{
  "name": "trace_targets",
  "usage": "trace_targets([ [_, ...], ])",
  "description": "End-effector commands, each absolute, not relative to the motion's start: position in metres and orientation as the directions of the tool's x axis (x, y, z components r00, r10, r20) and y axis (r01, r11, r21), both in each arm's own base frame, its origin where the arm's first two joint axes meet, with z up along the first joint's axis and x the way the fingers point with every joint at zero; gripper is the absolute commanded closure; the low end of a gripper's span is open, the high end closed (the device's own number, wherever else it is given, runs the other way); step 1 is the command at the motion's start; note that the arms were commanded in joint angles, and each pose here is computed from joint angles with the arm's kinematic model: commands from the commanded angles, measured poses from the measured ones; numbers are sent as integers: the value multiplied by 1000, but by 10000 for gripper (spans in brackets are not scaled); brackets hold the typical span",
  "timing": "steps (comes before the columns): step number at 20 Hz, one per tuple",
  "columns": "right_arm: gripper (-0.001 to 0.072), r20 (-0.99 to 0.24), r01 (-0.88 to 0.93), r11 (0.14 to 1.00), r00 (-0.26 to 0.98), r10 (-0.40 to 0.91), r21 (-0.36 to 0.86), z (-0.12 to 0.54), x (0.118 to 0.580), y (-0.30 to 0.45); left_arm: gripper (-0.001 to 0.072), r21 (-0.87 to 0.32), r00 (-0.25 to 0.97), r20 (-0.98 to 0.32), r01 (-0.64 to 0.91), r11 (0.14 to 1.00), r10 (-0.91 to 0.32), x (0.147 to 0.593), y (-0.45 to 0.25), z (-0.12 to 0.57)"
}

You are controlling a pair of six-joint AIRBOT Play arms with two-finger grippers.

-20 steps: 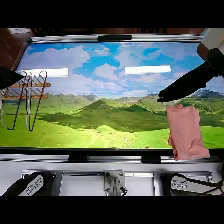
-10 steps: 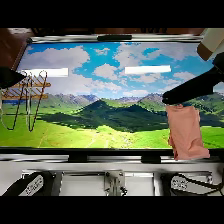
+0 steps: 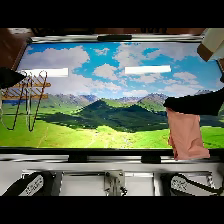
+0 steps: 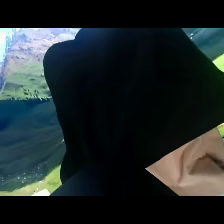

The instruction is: Fold the shirts.

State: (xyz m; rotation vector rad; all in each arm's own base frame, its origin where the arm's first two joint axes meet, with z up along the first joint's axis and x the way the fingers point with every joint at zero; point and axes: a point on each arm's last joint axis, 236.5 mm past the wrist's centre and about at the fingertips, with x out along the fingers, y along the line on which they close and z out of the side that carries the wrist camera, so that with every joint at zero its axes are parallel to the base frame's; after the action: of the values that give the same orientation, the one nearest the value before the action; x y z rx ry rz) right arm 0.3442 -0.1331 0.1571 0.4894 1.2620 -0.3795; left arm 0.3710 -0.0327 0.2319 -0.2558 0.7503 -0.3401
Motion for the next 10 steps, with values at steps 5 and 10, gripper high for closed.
trace_targets([
  [5,650,-998,573,819,-67,9,-31,99,261,-121,679,-338,680,-621,217,916,-390,371,-33,231],
  [10,650,-982,598,791,-189,-17,-129,72,205,-115,680,-338,678,-621,221,915,-393,371,-34,231],
])
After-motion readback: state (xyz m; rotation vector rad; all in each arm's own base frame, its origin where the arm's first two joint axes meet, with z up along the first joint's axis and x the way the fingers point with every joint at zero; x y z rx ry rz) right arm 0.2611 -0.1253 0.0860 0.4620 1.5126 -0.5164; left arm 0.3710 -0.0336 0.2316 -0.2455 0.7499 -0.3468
